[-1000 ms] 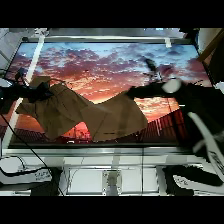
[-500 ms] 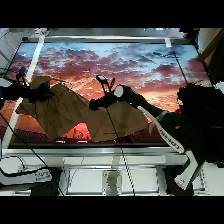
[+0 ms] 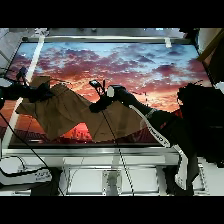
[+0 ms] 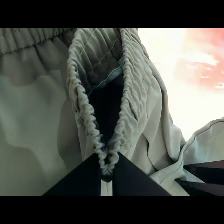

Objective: Fold the clothes and pants, and hang the long-sleeved shirts on hangers.

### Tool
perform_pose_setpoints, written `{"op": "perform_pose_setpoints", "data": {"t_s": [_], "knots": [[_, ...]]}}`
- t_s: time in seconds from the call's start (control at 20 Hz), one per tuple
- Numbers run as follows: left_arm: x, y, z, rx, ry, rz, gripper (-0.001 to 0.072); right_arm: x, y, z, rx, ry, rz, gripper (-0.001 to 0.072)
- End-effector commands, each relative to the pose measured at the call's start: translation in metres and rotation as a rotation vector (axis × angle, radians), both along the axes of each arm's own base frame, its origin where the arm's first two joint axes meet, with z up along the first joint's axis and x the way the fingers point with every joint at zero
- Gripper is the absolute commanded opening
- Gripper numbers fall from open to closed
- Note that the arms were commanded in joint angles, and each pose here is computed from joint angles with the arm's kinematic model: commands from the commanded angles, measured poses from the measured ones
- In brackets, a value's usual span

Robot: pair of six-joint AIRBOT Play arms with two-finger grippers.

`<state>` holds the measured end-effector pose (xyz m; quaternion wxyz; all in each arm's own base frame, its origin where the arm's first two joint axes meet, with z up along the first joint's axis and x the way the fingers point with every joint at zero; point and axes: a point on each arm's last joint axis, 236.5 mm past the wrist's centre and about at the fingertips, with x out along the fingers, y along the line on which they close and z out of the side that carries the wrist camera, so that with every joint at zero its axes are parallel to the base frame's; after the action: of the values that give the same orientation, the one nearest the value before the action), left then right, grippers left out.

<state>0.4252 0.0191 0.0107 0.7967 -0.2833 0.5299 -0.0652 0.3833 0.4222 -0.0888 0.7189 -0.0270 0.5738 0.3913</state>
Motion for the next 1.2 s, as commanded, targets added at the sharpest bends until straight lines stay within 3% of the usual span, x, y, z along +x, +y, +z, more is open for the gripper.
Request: {"op": "perform_pose_setpoints", "data": {"t_s": [0.0, 0.05, 0.4, 0.65, 0.85, 1.0, 1.15], "knots": [[0.0, 0.0, 0.001, 0.001, -0.002, -0.001, 0.0022, 0.01, 0.005, 0.0, 0.012, -0.038, -0.014, 0.008], [0.0, 0.0, 0.001, 0.001, -0.002, -0.001, 0.0022, 0.013, 0.006, 0.001, 0.017, -0.045, -0.022, 0.0014], [0.0, 0.017, 0.04, 0.034, -0.1, 0.035, 0.0022, 0.059, -0.026, 0.076, 0.009, -0.156, -0.067, 0.0013], [-0.018, 0.044, 0.117, 0.106, -0.279, 0.111, 0.0022, 0.094, -0.117, 0.201, -0.114, -0.397, -0.126, 0.0013], [-0.037, 0.043, 0.185, 0.118, -0.453, 0.165, 0.0021, 0.077, -0.211, 0.298, -0.236, -0.553, -0.238, 0.0013], [-0.039, 0.026, 0.264, 0.06, -0.7, 0.212, 0.002, 0.049, -0.27, 0.385, -0.221, -0.715, -0.356, 0.0013], [-0.044, 0.0, 0.342, -0.018, -0.893, 0.162, 0.0018, 0.012, -0.332, 0.46, -0.208, -0.88, -0.501, 0.0012]]}}
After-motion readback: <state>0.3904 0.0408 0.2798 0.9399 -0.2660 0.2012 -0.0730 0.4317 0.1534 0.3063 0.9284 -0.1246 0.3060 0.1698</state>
